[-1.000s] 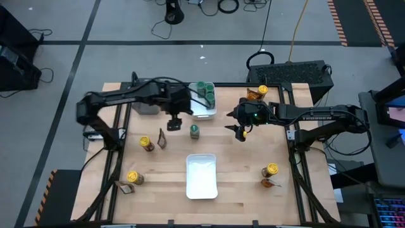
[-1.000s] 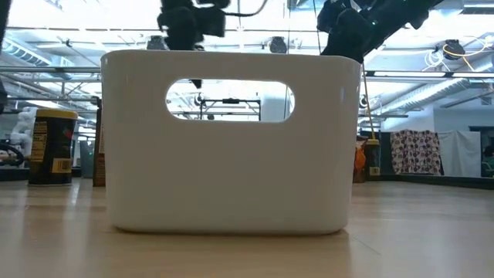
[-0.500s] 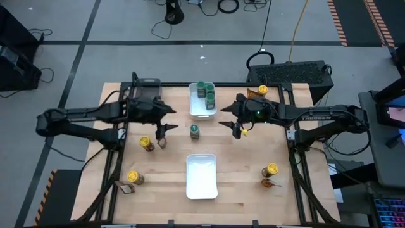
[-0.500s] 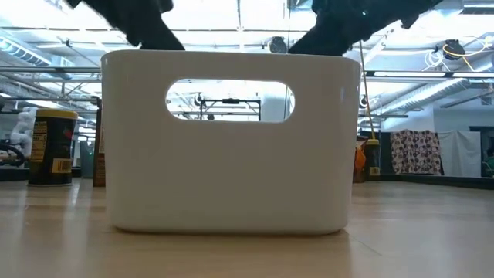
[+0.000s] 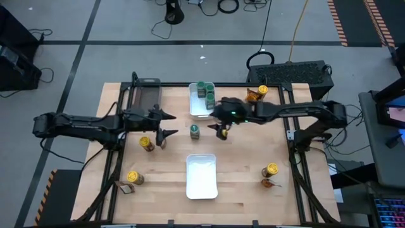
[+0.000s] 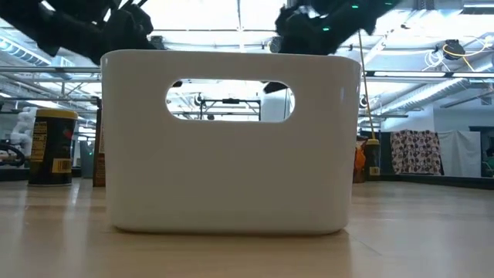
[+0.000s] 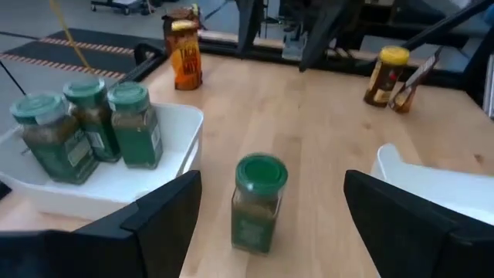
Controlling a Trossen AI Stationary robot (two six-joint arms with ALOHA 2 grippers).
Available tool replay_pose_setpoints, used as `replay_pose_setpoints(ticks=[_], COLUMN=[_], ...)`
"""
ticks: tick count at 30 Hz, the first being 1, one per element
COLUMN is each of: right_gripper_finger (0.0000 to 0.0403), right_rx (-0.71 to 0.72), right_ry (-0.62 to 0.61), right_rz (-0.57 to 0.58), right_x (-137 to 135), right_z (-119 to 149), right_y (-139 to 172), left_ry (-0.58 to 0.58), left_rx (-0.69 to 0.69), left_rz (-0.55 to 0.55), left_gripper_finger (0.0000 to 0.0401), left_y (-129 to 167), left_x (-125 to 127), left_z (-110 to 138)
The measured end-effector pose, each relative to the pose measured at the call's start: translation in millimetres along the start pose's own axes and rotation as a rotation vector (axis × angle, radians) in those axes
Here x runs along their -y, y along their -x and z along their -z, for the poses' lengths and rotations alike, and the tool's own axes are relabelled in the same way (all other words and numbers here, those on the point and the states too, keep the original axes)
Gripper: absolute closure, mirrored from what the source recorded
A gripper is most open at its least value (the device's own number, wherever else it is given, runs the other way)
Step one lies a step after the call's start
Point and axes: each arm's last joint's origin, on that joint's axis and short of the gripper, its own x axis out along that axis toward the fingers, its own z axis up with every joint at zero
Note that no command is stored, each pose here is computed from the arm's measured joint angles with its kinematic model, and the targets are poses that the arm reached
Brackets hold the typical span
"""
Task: Sort spices by type
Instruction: Put the green spice bottle into the top white bin
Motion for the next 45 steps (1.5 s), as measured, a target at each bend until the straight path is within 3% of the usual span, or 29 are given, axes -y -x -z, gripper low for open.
replay_pose_setpoints(ticks=[7, 13, 20, 32, 45], right_gripper_finger=[0.0154, 0.0154, 0.0133, 0.0065, 0.0057], right_rx=[-0.189, -0.206, -0.202, -0.263, -0.280], right_ry=[0.040, 0.083, 0.091, 0.091, 0.070], right_rz=[0.005, 0.000, -0.007, -0.065, -0.062], right_x=[-1, -2, -4, -10, -11], right_z=[-29, -44, -55, -43, -36], right_y=[-41, -69, -77, -91, -103], left_ry=[-0.061, -0.093, -0.111, -0.112, -0.110], left_rx=[0.043, 0.046, 0.043, 0.045, 0.045], left_rz=[0.020, 0.026, 0.026, 0.026, 0.026], left_gripper_finger=[0.0079, 0.0079, 0.0079, 0.0079, 0.0079], left_y=[0, 0, 0, 0, 0], left_x=[4, 5, 5, 5, 5], left_z=[9, 9, 9, 9, 9])
